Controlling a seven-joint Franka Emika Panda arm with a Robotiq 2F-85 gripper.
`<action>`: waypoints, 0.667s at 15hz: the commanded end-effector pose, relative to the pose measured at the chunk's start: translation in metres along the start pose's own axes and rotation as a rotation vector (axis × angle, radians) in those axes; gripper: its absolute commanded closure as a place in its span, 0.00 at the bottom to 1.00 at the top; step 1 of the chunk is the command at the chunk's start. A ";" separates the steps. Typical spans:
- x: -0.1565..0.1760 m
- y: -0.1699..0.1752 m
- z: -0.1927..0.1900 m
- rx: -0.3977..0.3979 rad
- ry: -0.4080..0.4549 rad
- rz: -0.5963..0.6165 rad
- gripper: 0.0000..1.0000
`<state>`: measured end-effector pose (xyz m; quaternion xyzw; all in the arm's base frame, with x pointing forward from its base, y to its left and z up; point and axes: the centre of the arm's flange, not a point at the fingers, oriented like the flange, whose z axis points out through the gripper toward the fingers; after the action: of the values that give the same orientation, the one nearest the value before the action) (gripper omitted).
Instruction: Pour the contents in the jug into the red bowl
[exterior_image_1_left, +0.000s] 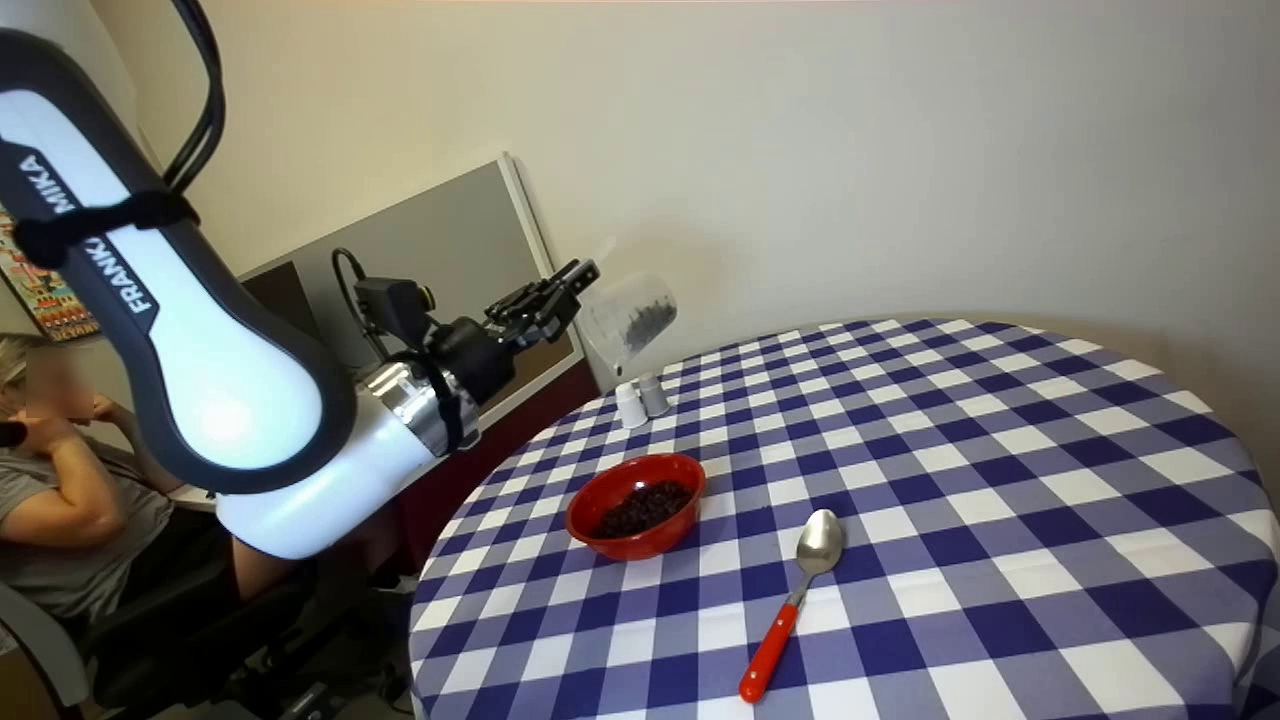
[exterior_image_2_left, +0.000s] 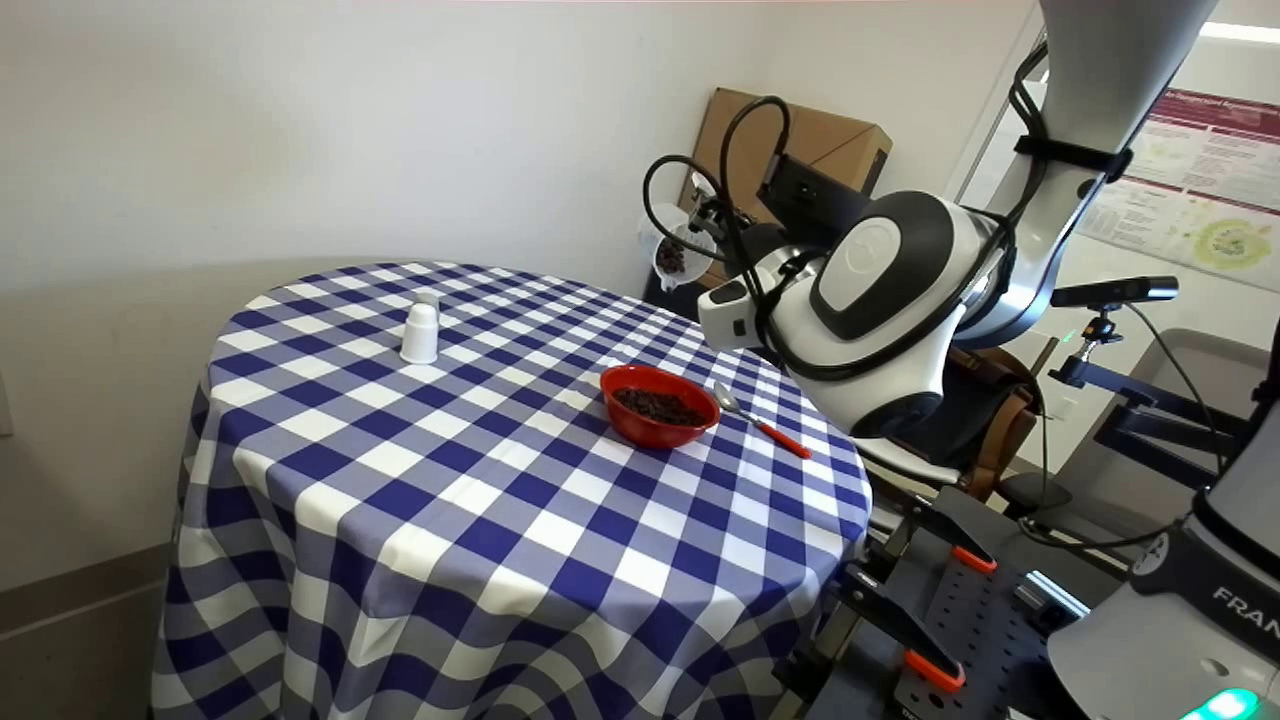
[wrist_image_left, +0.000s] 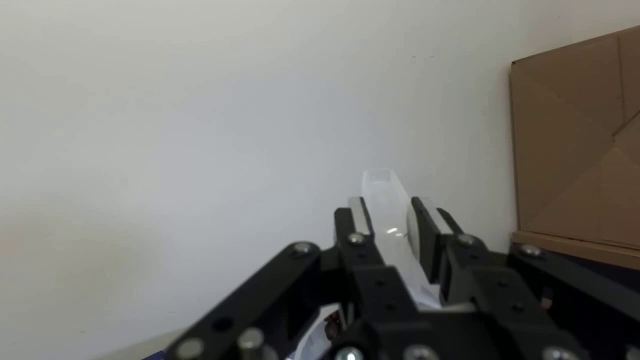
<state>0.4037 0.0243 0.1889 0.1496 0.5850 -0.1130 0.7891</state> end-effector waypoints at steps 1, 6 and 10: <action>-0.005 -0.018 0.006 -0.039 -0.042 0.016 0.93; -0.003 -0.019 0.004 -0.037 -0.053 0.020 0.93; 0.000 -0.029 0.007 0.029 -0.032 0.000 0.93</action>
<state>0.4026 0.0096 0.1842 0.1473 0.5719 -0.1158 0.7986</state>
